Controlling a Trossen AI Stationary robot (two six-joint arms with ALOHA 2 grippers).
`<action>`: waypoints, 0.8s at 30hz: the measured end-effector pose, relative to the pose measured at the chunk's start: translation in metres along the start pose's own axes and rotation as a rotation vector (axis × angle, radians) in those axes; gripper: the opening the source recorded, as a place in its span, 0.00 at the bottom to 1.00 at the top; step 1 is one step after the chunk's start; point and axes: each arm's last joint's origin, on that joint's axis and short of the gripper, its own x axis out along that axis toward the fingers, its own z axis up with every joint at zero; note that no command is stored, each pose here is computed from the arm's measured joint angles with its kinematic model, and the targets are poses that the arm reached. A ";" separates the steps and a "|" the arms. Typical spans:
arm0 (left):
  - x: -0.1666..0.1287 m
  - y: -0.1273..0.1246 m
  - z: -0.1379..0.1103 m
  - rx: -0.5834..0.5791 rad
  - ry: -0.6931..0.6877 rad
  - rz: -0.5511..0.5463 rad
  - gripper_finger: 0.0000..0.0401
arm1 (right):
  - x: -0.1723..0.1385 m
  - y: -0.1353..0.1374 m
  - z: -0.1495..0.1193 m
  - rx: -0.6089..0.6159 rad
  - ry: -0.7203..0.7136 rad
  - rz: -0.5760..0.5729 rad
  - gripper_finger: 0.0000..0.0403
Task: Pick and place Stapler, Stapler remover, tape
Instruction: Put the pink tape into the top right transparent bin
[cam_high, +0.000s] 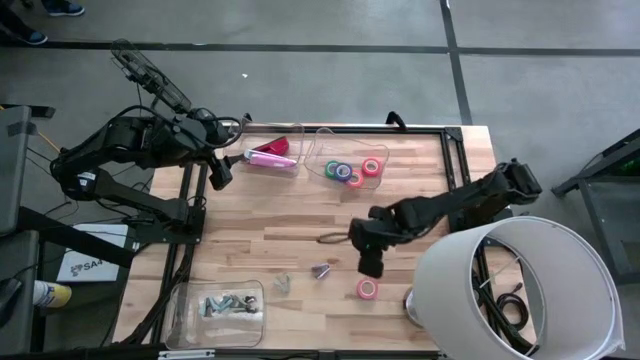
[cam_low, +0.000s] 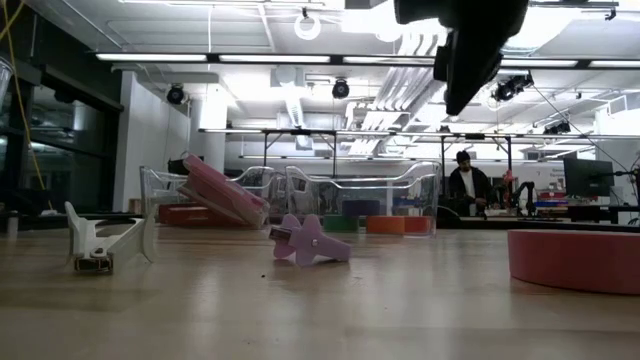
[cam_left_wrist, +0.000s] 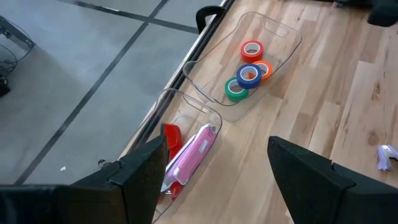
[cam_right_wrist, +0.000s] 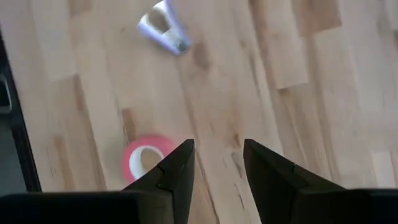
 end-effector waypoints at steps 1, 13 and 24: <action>0.000 0.000 0.000 0.001 0.000 0.000 0.68 | 0.000 0.004 -0.003 -0.033 0.000 0.001 0.32; 0.000 0.000 0.000 0.001 0.000 0.000 0.68 | 0.032 0.046 -0.033 -0.324 0.139 0.038 0.42; 0.000 0.000 0.000 -0.001 0.000 0.000 0.68 | 0.072 0.053 -0.037 -0.347 0.200 -0.007 0.57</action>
